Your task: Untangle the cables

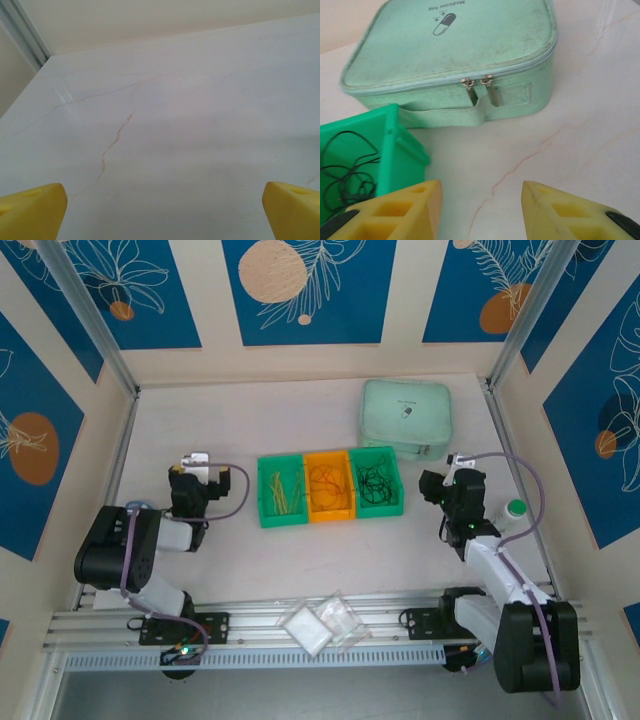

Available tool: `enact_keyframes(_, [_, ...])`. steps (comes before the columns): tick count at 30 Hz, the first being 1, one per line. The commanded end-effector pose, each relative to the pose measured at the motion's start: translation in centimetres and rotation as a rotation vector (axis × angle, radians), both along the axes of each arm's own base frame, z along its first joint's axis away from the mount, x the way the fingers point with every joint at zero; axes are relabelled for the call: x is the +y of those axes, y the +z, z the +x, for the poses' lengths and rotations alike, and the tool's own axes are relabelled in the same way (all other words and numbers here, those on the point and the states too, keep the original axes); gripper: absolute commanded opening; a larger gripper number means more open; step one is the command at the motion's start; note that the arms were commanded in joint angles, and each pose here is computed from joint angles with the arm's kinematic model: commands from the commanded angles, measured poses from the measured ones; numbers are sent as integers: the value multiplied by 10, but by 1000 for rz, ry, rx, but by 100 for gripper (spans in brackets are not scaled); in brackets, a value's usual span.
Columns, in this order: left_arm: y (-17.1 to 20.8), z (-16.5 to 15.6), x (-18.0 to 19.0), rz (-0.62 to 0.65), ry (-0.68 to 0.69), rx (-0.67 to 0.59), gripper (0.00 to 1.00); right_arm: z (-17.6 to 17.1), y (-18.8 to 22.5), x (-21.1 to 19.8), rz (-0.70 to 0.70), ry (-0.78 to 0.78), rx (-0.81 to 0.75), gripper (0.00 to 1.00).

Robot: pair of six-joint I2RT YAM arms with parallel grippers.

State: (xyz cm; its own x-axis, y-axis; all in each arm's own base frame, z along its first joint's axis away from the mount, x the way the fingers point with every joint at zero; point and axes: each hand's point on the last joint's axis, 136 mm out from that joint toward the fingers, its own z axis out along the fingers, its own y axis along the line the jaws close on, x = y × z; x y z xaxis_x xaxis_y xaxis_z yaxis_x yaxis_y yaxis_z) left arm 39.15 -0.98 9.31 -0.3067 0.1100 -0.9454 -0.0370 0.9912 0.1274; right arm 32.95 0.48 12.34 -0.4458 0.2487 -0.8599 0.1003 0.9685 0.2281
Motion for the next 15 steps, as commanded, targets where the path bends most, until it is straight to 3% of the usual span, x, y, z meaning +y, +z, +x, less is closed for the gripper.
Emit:
enact_keyframes(1, [0,4,-7,-22,-39,14,100,18,18,-11,-83,-29,-158,46])
enact_keyframes(15, [0,4,-10,-22,-54,15,100,55,-14,4,-88,89,-206,48])
